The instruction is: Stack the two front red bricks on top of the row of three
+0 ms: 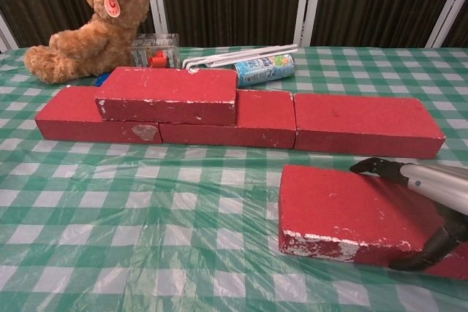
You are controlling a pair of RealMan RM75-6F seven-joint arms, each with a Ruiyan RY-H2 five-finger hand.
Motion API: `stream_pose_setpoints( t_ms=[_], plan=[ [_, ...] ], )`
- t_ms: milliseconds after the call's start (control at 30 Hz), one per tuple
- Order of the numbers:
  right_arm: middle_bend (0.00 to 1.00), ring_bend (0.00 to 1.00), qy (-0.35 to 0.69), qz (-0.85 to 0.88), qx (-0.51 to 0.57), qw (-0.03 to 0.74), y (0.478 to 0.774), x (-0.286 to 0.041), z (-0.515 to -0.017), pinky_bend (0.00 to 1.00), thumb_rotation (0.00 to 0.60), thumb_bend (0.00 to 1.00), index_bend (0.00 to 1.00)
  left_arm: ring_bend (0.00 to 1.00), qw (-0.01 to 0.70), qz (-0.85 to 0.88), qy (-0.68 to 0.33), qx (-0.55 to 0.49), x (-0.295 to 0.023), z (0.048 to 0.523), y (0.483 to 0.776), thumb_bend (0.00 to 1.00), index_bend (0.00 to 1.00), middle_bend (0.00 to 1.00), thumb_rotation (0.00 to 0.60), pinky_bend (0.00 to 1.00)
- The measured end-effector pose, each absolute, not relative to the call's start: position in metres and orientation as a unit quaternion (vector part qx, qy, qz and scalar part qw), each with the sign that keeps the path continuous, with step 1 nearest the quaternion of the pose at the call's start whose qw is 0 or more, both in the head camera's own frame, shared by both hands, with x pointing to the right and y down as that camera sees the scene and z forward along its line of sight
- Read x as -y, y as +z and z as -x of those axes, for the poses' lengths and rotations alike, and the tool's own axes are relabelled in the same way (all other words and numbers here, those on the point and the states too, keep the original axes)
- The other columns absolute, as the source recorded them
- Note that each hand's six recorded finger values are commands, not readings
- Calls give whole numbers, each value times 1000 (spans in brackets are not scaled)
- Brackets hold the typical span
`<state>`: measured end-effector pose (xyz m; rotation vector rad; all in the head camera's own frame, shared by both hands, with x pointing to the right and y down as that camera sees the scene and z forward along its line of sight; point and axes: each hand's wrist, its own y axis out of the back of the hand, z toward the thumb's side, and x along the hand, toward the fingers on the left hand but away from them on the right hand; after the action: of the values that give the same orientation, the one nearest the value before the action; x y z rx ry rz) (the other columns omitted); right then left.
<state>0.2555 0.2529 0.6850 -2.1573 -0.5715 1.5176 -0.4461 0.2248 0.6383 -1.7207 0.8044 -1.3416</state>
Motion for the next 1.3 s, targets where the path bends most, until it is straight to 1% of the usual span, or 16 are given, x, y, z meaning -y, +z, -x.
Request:
stream_pose_setpoints(
  t_ms=[33,67,100,133,167,200,267,333,500,600,700,867,1000,1100,1167,1300],
  plan=[
    [3,0,549,780,206,219,686,-252,-255,0,600,146,13,0,398,679,-530,-317,-225,446,638,256,0,0,600,22],
    [26,1,550,779,206,219,686,-252,-255,2,600,146,49,0,398,678,-530,-317,-225,446,638,256,0,0,600,22],
    [109,42,551,779,207,218,687,-251,-254,43,600,154,170,0,399,678,-529,-317,-225,446,638,256,0,0,600,22],
    [176,87,551,778,207,218,687,-250,-254,85,600,165,264,0,399,678,-529,-318,-224,446,638,256,0,0,600,22],
    [282,169,552,777,207,220,687,-249,-254,164,600,183,403,0,400,678,-528,-319,-224,446,637,257,0,0,600,21],
    [356,248,552,776,207,224,686,-248,-254,248,600,203,502,0,400,677,-528,-320,-224,446,637,258,0,0,600,21],
    [418,308,554,773,203,233,684,-247,-254,320,600,214,580,0,399,677,-529,-320,-224,447,638,259,0,0,600,21],
    [449,328,555,770,204,239,682,-246,-254,338,600,225,620,0,398,677,-532,-318,-224,447,639,261,0,0,600,22],
    [470,345,540,767,226,262,668,-237,-252,338,600,237,648,0,398,676,-532,-320,-224,447,637,264,0,0,600,21],
    [470,345,524,764,248,284,651,-224,-252,338,600,240,648,0,399,675,-533,-319,-225,447,637,265,0,0,600,22],
    [470,345,512,758,266,304,635,-204,-253,339,600,247,645,0,400,673,-535,-317,-226,447,637,263,0,0,600,22],
    [470,345,488,755,274,342,616,-156,-245,339,600,263,630,0,406,669,-538,-314,-227,445,637,262,0,0,600,22],
    [470,345,469,771,245,354,615,-120,-227,326,600,269,621,0,412,662,-543,-312,-226,443,638,264,0,0,600,22],
    [470,345,468,780,214,358,622,-87,-217,326,600,272,618,0,416,656,-548,-310,-226,443,640,264,0,0,600,22],
    [470,345,477,776,203,361,628,-68,-218,326,600,273,618,0,418,652,-552,-308,-226,442,642,264,0,0,600,22],
    [470,345,507,752,209,366,643,-29,-237,326,600,275,618,0,420,645,-561,-303,-226,442,647,263,0,0,600,22]
  ],
)
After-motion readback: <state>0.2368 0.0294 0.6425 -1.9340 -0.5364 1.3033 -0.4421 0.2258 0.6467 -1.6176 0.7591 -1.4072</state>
